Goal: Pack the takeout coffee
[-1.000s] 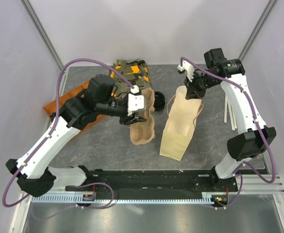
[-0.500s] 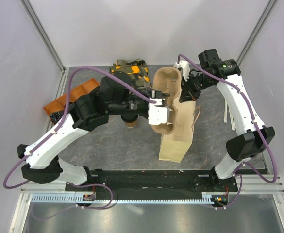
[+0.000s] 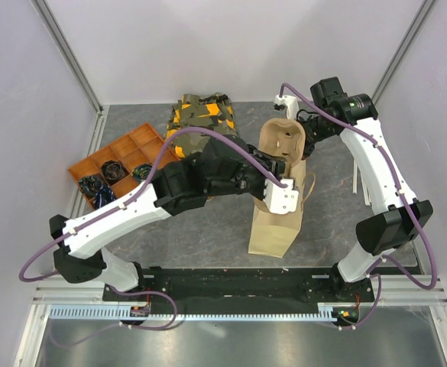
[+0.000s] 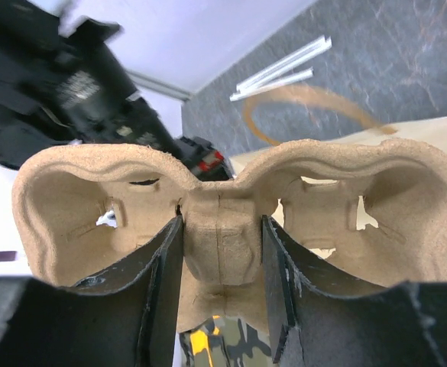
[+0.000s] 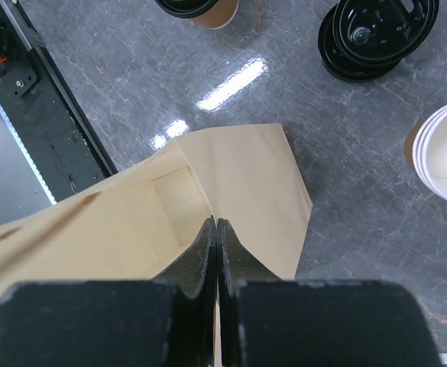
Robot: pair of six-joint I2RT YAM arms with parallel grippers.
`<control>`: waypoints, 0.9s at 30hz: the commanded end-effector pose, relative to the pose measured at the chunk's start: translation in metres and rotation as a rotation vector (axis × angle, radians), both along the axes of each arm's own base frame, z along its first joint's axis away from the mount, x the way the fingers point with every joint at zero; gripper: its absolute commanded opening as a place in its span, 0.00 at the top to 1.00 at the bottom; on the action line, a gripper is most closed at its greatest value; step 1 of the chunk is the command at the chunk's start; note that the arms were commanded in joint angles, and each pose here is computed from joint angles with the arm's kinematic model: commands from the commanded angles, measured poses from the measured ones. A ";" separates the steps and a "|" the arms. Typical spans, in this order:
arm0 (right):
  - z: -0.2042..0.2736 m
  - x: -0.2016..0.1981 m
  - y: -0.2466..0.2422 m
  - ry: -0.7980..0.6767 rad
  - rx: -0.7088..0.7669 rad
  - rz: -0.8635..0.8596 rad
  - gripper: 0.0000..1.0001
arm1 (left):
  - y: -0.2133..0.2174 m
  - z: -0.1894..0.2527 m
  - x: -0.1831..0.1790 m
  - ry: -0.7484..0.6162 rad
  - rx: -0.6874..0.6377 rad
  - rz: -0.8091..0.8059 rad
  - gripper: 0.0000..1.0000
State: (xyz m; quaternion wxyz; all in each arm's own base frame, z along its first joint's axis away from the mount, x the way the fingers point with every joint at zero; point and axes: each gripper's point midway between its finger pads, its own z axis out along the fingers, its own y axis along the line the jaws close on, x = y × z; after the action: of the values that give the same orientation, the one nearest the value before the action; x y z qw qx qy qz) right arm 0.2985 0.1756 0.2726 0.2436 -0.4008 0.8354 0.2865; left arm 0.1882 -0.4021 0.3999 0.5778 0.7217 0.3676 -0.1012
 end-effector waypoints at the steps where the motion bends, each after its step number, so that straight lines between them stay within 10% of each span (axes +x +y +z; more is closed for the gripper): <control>1: 0.011 -0.018 0.002 0.062 0.021 -0.039 1.00 | 0.002 0.006 0.011 -0.102 -0.031 0.074 0.86; 13: 0.003 -0.009 -0.002 0.086 -0.008 -0.116 1.00 | 0.017 0.088 -0.013 -0.239 -0.217 0.058 0.87; 27: 0.010 -0.020 0.005 0.118 0.053 -0.115 1.00 | -0.002 0.036 0.000 -0.368 -0.152 0.103 0.87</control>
State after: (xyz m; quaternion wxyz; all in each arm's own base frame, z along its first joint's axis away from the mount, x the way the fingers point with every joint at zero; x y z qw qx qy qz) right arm 0.2935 0.1761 0.2692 0.2136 -0.3281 0.8712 0.2963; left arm 0.1833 -0.4047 0.4249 0.6658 0.6801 0.3070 -0.0037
